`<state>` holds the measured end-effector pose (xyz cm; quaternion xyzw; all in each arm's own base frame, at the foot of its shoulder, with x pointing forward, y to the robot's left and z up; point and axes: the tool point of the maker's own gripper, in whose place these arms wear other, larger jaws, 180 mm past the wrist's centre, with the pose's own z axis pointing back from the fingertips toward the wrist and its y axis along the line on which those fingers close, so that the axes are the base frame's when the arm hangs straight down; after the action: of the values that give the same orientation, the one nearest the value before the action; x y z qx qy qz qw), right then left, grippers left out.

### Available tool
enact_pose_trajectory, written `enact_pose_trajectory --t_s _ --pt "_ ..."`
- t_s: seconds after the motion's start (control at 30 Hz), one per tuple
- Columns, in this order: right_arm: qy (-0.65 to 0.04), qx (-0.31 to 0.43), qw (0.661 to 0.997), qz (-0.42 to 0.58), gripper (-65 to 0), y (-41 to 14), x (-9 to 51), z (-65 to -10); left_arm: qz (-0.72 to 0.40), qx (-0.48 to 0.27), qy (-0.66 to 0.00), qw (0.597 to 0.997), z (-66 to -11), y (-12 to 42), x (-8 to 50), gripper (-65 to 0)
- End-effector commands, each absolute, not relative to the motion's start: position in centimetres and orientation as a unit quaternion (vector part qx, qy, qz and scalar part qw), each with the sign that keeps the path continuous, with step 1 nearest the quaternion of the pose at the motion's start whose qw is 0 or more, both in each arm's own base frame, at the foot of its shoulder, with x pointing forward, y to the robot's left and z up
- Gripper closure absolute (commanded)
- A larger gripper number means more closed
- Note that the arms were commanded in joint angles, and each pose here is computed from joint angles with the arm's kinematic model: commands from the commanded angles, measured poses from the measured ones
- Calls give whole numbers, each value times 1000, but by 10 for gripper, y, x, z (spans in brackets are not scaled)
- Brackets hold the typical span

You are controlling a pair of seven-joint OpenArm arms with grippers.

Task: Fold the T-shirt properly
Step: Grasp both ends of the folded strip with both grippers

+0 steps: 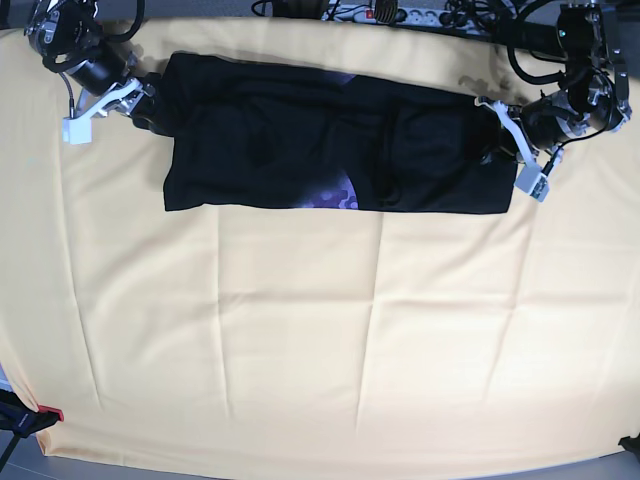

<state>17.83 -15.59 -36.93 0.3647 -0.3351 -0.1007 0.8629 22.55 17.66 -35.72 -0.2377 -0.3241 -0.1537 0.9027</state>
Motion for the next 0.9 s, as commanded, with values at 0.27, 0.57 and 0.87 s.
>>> enact_pose_trajectory --t_s 0.27,0.57,0.87 --pt "-347 460 817 -36 -345 -117 175 -344 -161 -229 -322 904 -356 181 226 0" --pt "-369 463 806 -9 -345 -112 190 -335 -161 -229 -322 904 -355 181 226 0" --pt "-369 467 803 16 -345 -116 196 -327 -161 -229 -322 904 -355 181 226 0"
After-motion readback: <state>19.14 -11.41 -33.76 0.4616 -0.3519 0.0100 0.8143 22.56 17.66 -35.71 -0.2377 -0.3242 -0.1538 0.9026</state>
